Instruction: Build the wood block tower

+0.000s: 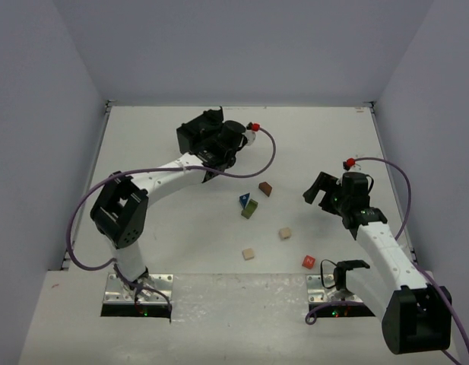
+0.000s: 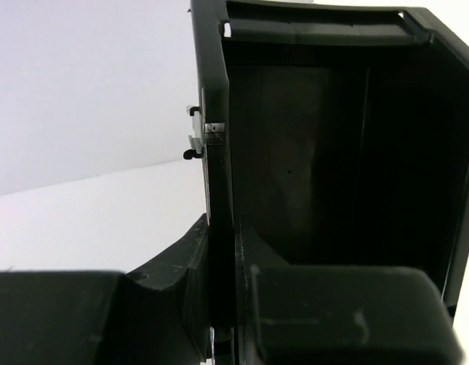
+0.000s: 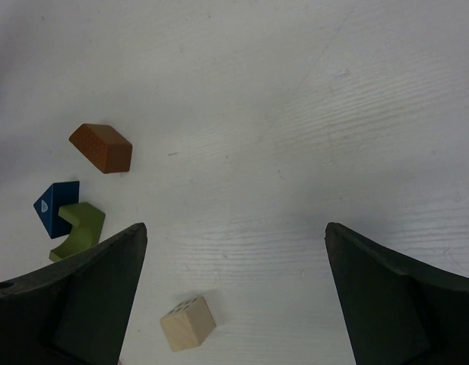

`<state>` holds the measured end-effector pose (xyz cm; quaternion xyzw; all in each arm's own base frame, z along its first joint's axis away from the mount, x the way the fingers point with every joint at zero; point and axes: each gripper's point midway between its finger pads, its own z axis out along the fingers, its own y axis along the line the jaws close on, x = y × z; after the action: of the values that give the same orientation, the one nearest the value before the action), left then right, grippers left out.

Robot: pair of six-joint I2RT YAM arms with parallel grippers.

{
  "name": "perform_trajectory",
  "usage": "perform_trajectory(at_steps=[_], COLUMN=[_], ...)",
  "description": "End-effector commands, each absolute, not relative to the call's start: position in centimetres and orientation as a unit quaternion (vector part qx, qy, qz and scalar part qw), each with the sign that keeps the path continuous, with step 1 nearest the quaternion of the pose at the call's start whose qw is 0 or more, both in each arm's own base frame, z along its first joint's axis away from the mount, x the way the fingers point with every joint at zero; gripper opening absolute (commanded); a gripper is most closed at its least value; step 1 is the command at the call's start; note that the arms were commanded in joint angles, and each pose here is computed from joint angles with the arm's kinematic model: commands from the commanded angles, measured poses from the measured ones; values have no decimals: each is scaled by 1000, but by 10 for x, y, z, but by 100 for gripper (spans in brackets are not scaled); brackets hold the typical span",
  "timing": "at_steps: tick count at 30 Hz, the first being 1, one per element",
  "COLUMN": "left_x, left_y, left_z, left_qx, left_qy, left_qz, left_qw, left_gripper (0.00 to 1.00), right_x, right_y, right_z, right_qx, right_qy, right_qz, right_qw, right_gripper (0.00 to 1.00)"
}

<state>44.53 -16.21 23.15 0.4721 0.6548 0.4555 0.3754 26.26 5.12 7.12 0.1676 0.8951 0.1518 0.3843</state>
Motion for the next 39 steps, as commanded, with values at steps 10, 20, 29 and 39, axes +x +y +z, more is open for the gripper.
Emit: perform_trajectory(at_steps=[10, 20, 29, 39], left_x=[563, 556, 448, 370], left_y=[-26, 86, 101, 132], left_z=[311, 241, 210, 158], left_qx=[98, -389, -537, -649], left_qy=[799, 781, 683, 605], left_qz=[73, -33, -14, 96], left_qw=[589, 488, 494, 451], left_gripper=[0, 0, 0, 0], right_x=[278, 274, 272, 272], right_y=[56, 56, 53, 56], right_z=[94, 92, 95, 93], right_qx=[169, 175, 181, 179], right_qy=[876, 877, 872, 876], right_qz=[172, 174, 170, 175], right_qw=[417, 413, 421, 413], right_gripper=[99, 99, 99, 99])
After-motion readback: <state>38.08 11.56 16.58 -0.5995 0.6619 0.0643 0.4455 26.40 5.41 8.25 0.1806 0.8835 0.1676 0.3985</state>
